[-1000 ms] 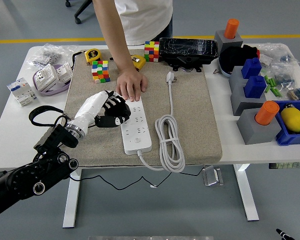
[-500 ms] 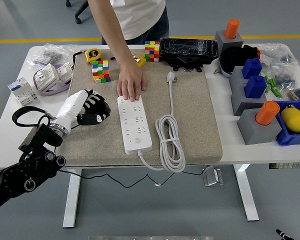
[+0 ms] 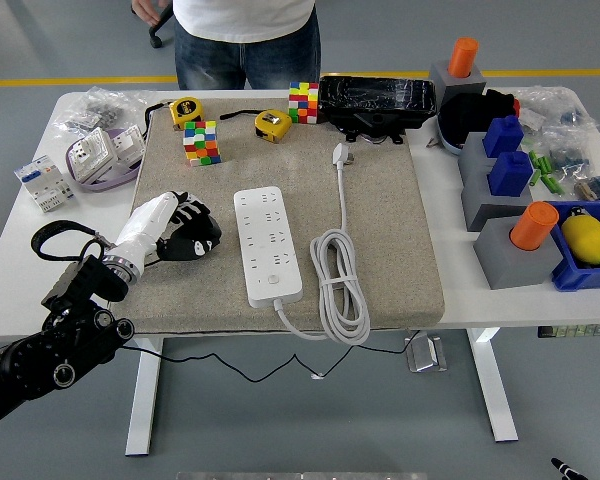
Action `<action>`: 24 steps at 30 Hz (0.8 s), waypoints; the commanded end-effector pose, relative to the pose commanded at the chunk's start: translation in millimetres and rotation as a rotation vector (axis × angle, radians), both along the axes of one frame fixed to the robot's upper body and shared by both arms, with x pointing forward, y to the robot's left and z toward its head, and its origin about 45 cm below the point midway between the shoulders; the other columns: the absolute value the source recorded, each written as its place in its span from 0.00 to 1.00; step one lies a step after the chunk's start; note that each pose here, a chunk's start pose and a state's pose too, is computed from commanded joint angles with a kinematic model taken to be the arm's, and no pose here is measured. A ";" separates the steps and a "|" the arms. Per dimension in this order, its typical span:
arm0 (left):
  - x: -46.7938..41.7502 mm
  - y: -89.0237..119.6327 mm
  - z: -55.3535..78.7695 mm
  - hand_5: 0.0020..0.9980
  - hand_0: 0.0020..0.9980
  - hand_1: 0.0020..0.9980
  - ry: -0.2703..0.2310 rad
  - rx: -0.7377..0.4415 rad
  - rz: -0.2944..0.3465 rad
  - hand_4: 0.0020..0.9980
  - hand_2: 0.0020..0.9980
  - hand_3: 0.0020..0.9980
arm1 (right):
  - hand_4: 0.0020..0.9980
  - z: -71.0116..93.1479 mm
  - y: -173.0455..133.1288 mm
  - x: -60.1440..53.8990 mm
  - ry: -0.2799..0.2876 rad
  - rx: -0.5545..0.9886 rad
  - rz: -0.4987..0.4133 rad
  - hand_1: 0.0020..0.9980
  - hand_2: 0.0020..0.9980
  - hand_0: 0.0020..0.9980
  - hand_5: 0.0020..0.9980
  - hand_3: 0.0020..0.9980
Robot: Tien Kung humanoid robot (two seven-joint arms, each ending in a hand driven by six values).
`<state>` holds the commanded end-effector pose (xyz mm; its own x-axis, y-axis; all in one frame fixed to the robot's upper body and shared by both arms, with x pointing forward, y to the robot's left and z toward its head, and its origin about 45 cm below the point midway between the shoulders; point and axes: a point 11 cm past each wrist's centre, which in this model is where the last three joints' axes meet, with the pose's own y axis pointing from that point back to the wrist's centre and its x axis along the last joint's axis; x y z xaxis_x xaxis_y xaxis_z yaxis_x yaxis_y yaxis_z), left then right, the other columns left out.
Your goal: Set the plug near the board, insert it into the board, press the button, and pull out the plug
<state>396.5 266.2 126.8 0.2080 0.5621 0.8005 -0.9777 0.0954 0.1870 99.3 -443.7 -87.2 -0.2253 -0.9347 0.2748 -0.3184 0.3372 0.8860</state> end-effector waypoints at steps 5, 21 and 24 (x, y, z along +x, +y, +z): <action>0.0 0.1 -0.6 0.21 0.67 0.70 0.007 0.012 -0.001 0.93 0.69 0.69 | 0.95 0.1 0.2 0.6 -0.001 0.001 0.000 0.64 0.64 0.61 0.49 0.55; -1.5 -3.3 30.5 0.34 0.63 0.70 -0.121 -0.164 0.009 1.00 0.71 0.75 | 0.95 0.4 -0.8 0.7 0.000 -0.002 0.000 0.64 0.64 0.61 0.49 0.55; -3.7 -1.6 36.7 0.34 0.63 0.70 -0.151 -0.285 0.026 1.00 0.71 0.75 | 0.95 0.4 -1.0 0.6 0.000 -0.002 0.000 0.64 0.64 0.61 0.49 0.55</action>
